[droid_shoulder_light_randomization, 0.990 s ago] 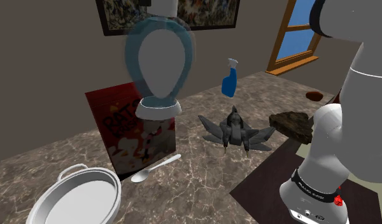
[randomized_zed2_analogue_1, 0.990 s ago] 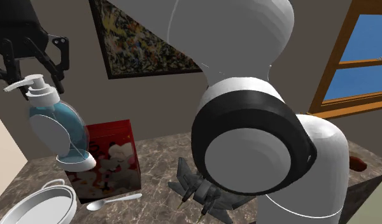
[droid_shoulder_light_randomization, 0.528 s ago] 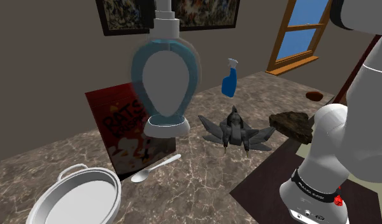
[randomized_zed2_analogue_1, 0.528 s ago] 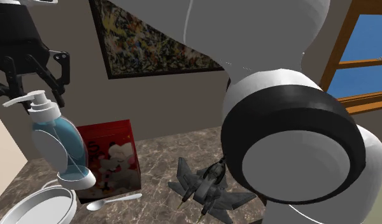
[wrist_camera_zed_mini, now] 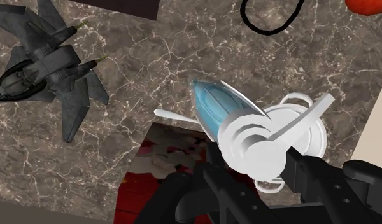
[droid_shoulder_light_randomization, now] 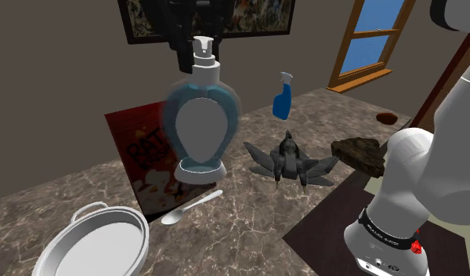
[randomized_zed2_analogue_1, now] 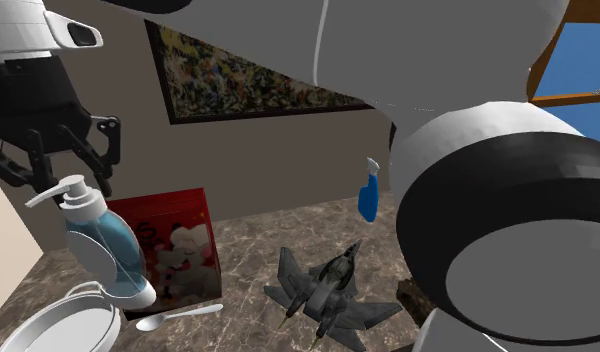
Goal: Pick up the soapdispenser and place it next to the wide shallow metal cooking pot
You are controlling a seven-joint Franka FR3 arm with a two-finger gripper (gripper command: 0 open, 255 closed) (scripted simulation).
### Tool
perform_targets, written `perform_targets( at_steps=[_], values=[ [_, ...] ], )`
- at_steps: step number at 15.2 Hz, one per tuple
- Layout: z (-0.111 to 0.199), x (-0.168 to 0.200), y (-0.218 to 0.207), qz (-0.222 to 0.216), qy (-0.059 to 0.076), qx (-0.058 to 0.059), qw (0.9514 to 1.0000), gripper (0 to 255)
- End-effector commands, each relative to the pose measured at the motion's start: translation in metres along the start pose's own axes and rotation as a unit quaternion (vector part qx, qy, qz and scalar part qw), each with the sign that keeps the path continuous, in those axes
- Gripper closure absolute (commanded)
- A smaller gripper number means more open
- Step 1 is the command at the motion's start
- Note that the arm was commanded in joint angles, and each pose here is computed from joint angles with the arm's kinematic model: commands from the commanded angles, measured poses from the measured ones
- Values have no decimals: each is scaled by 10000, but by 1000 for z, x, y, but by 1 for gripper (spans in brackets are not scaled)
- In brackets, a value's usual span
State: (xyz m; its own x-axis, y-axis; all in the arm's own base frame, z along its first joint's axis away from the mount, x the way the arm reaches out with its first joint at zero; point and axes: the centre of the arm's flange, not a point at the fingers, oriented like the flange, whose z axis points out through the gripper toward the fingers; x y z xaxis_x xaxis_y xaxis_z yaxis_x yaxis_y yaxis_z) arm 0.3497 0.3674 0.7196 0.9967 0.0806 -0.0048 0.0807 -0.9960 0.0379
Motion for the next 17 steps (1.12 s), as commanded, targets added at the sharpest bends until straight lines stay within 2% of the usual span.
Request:
perform_targets(
  at_steps=[1, 17],
  values=[
    [11, 0, 0, 1, 3, 3, 10000, 255],
    [95, 0, -3, 1, 3, 3, 10000, 255]
  ],
)
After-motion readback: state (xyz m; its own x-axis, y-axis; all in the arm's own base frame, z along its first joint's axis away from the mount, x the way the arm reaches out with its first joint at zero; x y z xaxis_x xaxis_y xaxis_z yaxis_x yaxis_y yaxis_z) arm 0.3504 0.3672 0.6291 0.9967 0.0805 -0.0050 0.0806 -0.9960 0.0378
